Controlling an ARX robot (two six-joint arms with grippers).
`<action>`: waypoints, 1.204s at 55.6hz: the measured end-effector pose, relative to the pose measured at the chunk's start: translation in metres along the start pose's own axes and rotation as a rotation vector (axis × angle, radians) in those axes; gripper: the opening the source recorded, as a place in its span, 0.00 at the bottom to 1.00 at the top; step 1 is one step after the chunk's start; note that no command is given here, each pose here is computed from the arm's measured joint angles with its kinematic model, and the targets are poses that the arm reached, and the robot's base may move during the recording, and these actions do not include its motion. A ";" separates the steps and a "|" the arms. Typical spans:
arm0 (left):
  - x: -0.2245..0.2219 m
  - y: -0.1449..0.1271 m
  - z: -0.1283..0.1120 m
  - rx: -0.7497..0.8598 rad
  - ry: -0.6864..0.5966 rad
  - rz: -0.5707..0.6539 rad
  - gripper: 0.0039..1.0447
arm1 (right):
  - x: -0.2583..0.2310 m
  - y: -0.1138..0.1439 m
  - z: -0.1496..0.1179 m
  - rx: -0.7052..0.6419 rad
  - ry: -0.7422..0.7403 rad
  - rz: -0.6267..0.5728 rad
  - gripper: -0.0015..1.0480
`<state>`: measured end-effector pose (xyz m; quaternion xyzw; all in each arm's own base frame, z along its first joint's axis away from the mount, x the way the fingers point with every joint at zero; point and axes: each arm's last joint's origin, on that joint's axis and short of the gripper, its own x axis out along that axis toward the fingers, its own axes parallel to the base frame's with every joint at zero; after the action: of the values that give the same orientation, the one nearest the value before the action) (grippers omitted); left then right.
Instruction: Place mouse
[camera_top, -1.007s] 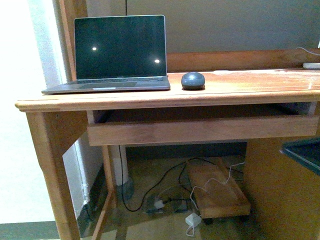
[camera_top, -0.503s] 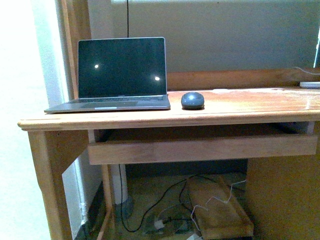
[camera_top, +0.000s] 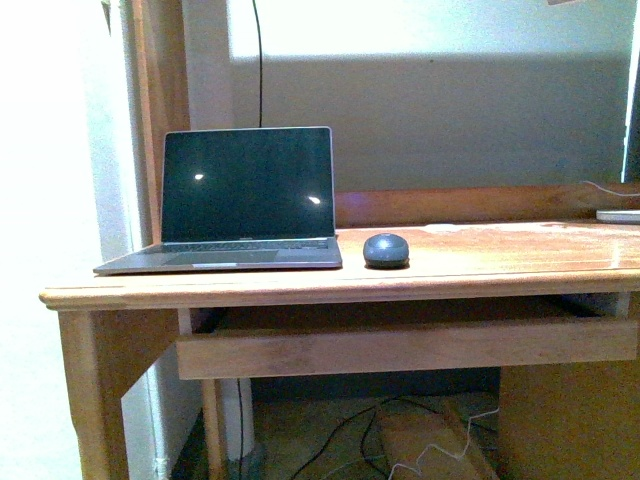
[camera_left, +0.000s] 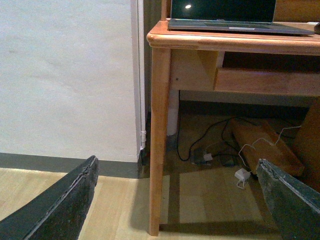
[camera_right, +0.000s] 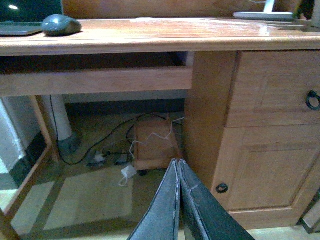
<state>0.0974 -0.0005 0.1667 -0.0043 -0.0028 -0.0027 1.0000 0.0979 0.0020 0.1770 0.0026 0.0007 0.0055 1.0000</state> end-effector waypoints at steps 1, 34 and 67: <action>0.000 0.000 0.000 0.000 0.000 0.000 0.93 | 0.000 -0.001 0.000 0.000 0.000 -0.009 0.03; 0.000 0.000 0.000 0.000 0.000 0.000 0.93 | -0.001 -0.002 -0.009 -0.002 -0.008 -0.007 0.19; 0.000 0.000 0.000 0.000 0.000 0.000 0.93 | -0.001 -0.002 -0.009 -0.002 -0.008 -0.007 0.93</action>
<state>0.0974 -0.0005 0.1667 -0.0043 -0.0028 -0.0025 1.0000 0.0972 0.0003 0.1680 0.0014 -0.0035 0.0019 1.0000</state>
